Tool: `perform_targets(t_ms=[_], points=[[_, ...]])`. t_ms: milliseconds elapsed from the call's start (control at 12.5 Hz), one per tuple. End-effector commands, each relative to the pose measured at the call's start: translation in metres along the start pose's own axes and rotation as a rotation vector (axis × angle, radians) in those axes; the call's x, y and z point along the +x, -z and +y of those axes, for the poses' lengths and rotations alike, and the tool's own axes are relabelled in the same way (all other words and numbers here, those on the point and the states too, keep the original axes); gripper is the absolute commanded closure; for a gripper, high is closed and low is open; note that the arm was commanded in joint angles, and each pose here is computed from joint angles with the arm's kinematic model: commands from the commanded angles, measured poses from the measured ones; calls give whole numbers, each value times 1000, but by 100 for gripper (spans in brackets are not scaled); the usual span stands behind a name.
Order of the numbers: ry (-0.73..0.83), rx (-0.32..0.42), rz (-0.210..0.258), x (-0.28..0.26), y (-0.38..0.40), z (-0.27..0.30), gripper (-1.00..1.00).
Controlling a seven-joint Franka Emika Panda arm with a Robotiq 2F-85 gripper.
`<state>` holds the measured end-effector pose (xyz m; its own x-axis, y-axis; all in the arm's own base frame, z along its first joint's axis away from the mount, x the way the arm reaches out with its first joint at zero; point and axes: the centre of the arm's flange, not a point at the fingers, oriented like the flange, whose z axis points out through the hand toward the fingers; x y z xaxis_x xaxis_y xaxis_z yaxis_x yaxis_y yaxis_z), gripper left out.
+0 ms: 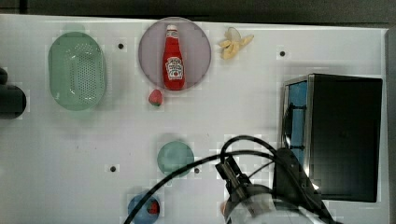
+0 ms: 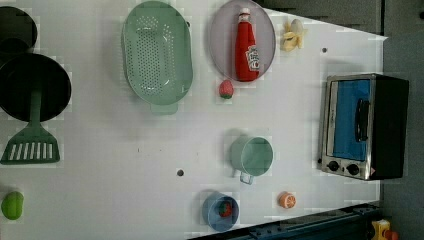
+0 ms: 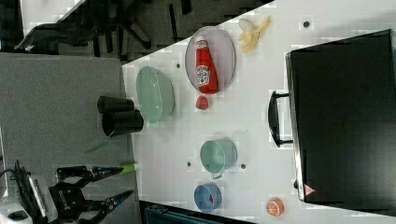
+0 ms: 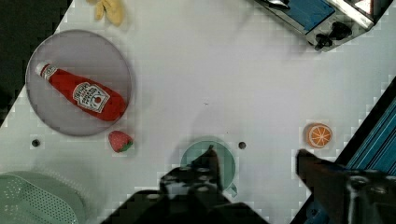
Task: Flap open oven.
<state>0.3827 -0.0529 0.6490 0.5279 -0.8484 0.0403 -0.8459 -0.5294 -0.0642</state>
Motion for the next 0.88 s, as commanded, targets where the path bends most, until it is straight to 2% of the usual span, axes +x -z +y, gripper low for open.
perform_targets(t_ms=[80, 160, 240, 400, 640, 880], points=[[-41, -75, -53, 3, -40, -18, 32], [-46, -78, -57, 5, -42, -17, 55], [-50, -84, -62, 9, -48, -16, 65], [19, -96, -62, 24, -69, -14, 65], [310, -111, -44, 63, -113, -5, 65], [578, -85, -50, 114, -160, 13, 65]])
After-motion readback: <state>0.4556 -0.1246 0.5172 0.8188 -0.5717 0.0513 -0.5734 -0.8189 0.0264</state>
